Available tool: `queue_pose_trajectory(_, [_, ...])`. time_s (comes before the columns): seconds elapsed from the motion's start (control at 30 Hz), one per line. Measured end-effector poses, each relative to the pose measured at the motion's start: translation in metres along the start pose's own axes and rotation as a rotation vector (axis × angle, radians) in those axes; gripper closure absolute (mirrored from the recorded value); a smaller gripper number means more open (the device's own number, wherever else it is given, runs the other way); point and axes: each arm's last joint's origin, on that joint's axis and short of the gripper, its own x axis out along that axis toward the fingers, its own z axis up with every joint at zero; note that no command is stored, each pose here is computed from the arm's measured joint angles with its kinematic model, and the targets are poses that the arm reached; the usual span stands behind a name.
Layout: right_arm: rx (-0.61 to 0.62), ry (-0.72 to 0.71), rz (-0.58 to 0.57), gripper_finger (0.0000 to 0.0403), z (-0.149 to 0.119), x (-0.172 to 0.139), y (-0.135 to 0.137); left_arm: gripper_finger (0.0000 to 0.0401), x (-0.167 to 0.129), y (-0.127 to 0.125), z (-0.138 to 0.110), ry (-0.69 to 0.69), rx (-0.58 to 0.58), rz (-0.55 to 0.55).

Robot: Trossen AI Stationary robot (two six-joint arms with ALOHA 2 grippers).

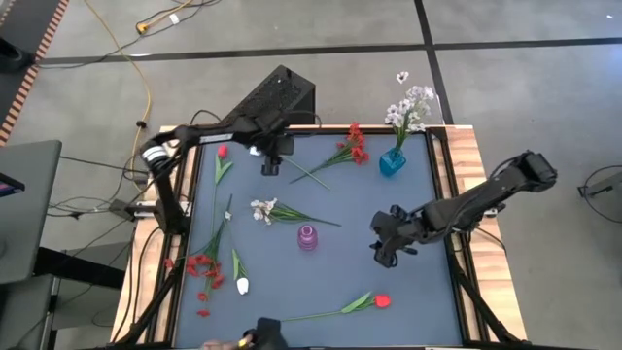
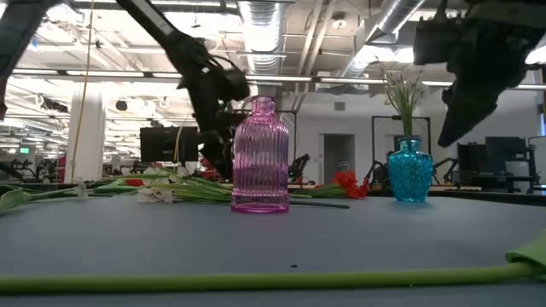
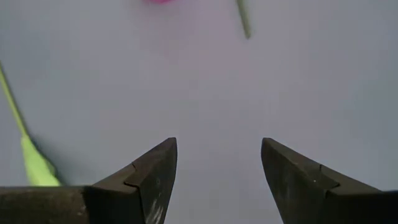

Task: Sort flowers into vase by color
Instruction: Put the top white flower into the blue vase

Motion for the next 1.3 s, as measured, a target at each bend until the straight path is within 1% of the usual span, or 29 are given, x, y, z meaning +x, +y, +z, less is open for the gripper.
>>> queue_pose_trajectory(0.1, [-0.015,0.024,-0.015,0.0143,-0.003,0.008,0.003,0.0261,0.013,0.007,0.007,0.039,0.021,-0.04])
queue_pose_trajectory(0.17, [-0.02,0.033,-0.022,0.0143,-0.004,0.011,0.004,0.0262,0.021,0.013,0.012,0.054,0.033,-0.021])
queue_pose_trajectory(0.3, [-0.029,0.034,-0.016,0.0143,-0.006,0.012,0.006,0.0262,0.037,0.02,0.013,0.149,0.03,0.017])
queue_pose_trajectory(0.43, [-0.083,0.015,0.021,0.0143,-0.008,0.009,0.012,0.0262,0.044,0.016,0.01,0.197,0.047,-0.046])
queue_pose_trajectory(0.6, [-0.11,0.005,0.04,0.0143,-0.009,0.006,0.015,0.0263,0.045,0.014,0.01,0.197,0.041,-0.063])
queue_pose_trajectory(0.67, [-0.111,-0.001,0.042,0.0143,-0.009,0.006,0.015,0.027,0.043,0.014,0.01,0.195,0.041,-0.063])
queue_pose_trajectory(0.77, [-0.106,-0.003,0.042,0.0143,-0.008,0.006,0.015,0.0304,0.043,0.011,0.01,0.214,0.039,-0.073])
queue_pose_trajectory(0.87, [-0.092,-0.017,0.052,0.0143,-0.007,0.006,0.016,0.0367,0.042,0.005,0.01,0.257,0.037,-0.086])
queue_pose_trajectory(0.9, [-0.09,-0.029,0.058,0.0143,-0.007,0.006,0.018,0.0383,0.041,0.003,0.011,0.274,0.027,-0.086])
queue_pose_trajectory(1.0, [-0.088,-0.053,0.087,0.0143,-0.006,0.005,0.021,0.039,0.037,-0.004,0.012,0.316,0.008,-0.089])
queue_pose_trajectory(1.1, [-0.095,-0.079,0.117,0.0143,-0.004,0.004,0.026,0.0396,0.025,-0.007,0.019,0.28,-0.004,-0.079])
queue_pose_trajectory(1.2, [-0.085,-0.108,0.147,0.0143,0.001,0.0,0.03,0.0398,-0.001,-0.01,0.03,0.188,-0.012,-0.072])
queue_pose_trajectory(1.3, [-0.092,-0.151,0.174,0.0143,0.005,-0.002,0.035,0.0399,-0.036,-0.017,0.043,0.063,-0.011,-0.068])
